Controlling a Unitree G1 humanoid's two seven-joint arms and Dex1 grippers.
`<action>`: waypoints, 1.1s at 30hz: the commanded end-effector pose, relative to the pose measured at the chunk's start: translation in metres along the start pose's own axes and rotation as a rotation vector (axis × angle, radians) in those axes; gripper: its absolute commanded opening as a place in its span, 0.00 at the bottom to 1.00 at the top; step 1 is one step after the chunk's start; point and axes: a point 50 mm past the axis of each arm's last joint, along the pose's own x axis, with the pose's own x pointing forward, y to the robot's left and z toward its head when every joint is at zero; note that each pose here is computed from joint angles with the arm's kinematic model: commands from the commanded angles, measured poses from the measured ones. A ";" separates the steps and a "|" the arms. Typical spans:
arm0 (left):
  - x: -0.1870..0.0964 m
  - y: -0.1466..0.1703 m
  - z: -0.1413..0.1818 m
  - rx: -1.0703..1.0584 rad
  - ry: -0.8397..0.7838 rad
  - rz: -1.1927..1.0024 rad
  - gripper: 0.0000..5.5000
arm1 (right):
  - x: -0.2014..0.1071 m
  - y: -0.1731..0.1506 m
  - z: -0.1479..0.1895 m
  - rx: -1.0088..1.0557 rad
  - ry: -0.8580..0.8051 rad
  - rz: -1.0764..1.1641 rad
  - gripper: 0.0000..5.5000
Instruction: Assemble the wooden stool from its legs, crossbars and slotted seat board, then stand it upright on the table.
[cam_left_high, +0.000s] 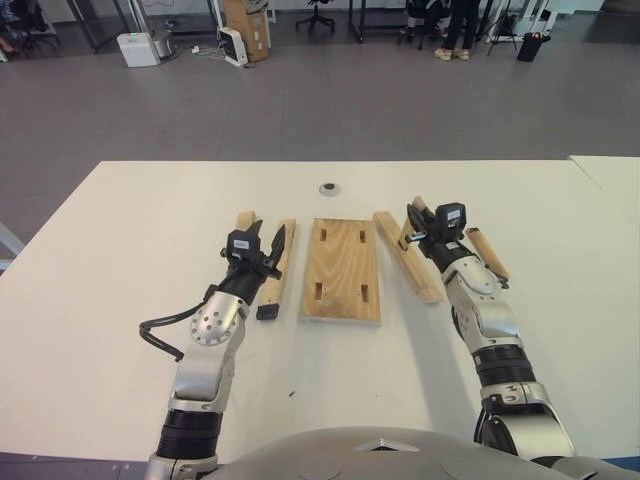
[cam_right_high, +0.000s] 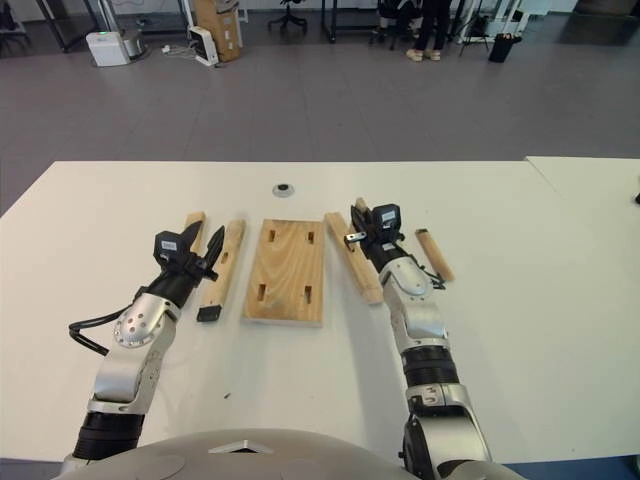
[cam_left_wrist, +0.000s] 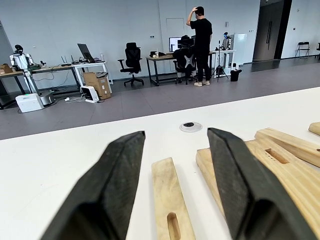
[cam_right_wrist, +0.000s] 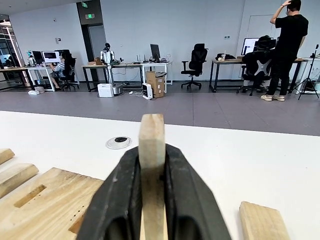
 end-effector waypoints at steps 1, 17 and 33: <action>0.000 0.000 -0.002 0.028 0.005 0.007 0.41 | -0.016 0.001 -0.035 0.031 0.186 -0.025 0.22; -0.011 -0.007 -0.006 0.008 0.012 0.067 0.41 | -0.045 -0.004 -0.006 -0.032 0.387 0.061 0.64; -0.008 -0.004 0.004 -0.220 -0.031 0.051 0.41 | -0.042 0.009 -0.027 0.052 0.549 0.050 0.38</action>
